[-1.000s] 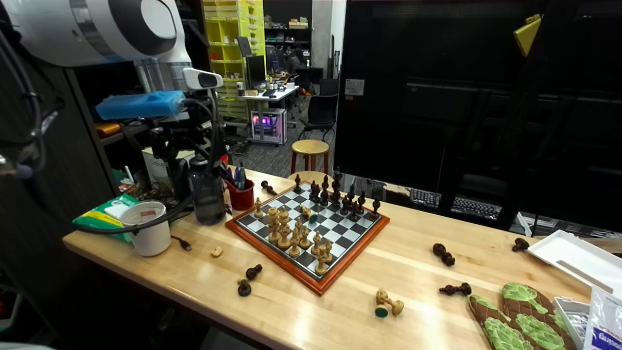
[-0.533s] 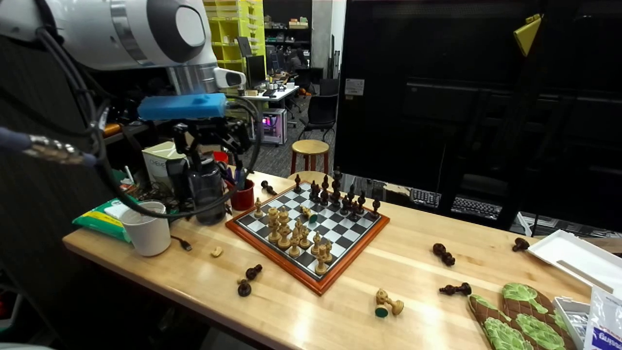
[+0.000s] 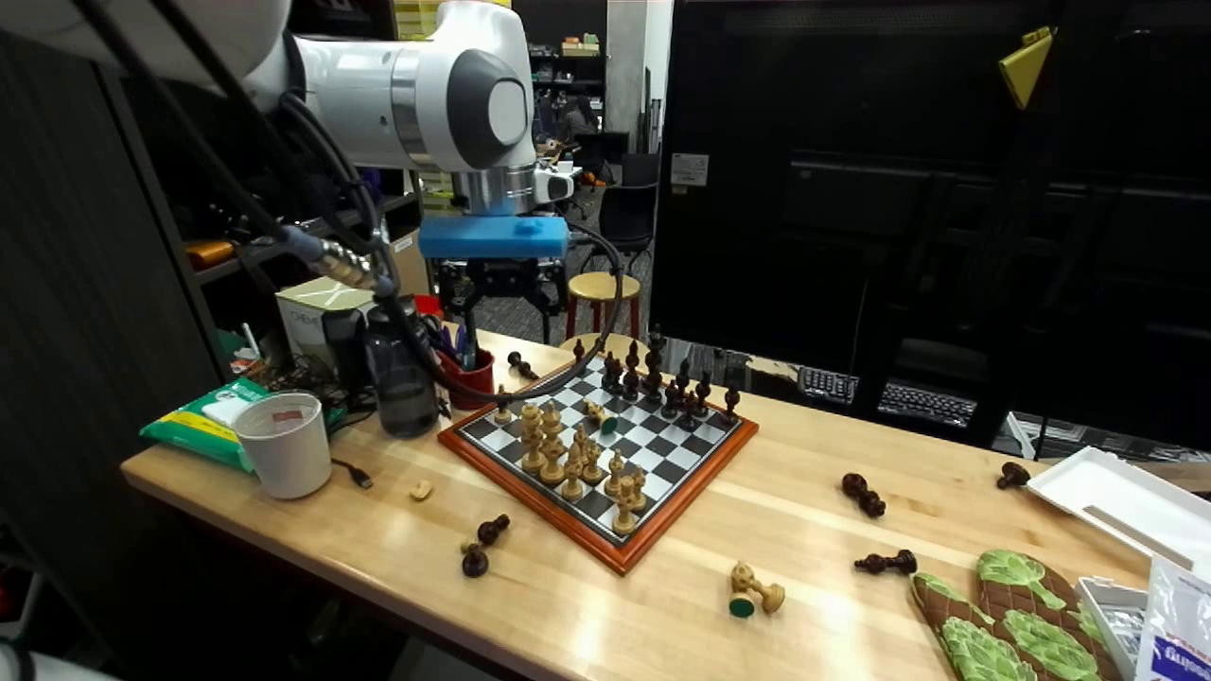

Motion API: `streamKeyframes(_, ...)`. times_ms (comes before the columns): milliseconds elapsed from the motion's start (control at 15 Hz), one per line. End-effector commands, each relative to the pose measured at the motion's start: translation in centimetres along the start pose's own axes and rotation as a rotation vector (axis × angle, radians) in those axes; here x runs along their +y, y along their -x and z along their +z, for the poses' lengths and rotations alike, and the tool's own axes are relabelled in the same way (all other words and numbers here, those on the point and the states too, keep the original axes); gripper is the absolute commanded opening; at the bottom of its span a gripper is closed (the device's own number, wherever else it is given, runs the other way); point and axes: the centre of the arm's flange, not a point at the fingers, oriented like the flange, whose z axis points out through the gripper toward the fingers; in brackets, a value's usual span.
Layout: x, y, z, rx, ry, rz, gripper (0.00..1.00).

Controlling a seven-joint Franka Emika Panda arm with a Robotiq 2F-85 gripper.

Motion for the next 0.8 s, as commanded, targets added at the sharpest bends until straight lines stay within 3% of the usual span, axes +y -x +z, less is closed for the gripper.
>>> streamKeyframes(0, 0.2, -0.3, 0.1, -0.002, -0.002, -0.001, 1.00)
streamKeyframes(333, 0.0, -0.6, 0.0, 0.001, 0.000, -0.008, 1.00)
streamKeyframes(733, 3.8, -5.5, 0.2, -0.035, 0.005, -0.200, 1.00)
